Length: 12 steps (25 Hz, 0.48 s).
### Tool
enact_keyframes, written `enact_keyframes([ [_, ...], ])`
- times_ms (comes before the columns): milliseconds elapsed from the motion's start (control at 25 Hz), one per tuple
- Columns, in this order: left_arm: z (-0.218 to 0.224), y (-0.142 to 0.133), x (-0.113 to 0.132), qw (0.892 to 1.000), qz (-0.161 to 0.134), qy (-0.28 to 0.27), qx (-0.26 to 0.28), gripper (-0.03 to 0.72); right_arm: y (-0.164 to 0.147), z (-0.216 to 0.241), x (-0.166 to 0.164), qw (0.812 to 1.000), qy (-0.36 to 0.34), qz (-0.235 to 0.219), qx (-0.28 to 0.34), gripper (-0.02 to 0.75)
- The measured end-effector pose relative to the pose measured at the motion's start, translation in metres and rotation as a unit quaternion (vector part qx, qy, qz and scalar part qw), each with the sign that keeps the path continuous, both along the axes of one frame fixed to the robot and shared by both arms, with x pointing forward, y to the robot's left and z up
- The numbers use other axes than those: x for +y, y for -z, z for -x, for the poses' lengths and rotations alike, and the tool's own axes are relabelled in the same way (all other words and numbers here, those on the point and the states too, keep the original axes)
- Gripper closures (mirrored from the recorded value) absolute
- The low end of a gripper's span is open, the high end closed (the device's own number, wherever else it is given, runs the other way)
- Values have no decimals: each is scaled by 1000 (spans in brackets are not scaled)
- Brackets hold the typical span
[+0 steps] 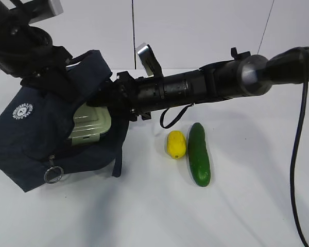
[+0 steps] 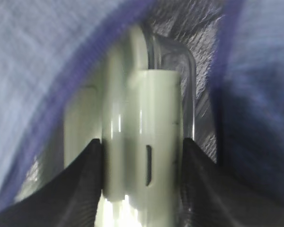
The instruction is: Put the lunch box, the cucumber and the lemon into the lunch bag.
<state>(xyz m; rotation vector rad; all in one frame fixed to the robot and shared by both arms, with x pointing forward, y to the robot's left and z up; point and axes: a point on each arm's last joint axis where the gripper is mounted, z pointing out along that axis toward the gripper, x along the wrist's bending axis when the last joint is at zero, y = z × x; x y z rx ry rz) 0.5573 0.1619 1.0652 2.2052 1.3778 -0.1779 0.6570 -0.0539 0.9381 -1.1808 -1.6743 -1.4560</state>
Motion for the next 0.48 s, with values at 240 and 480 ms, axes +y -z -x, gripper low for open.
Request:
enact_keyframes([
  [240,-6,12,-4,1000,7,-3,18,680,9,-1,12,999,27,32,-16,380],
  [480,-8,12,-7,999,29,-6,15,680,10,1,21,998,34,48,-38,380],
])
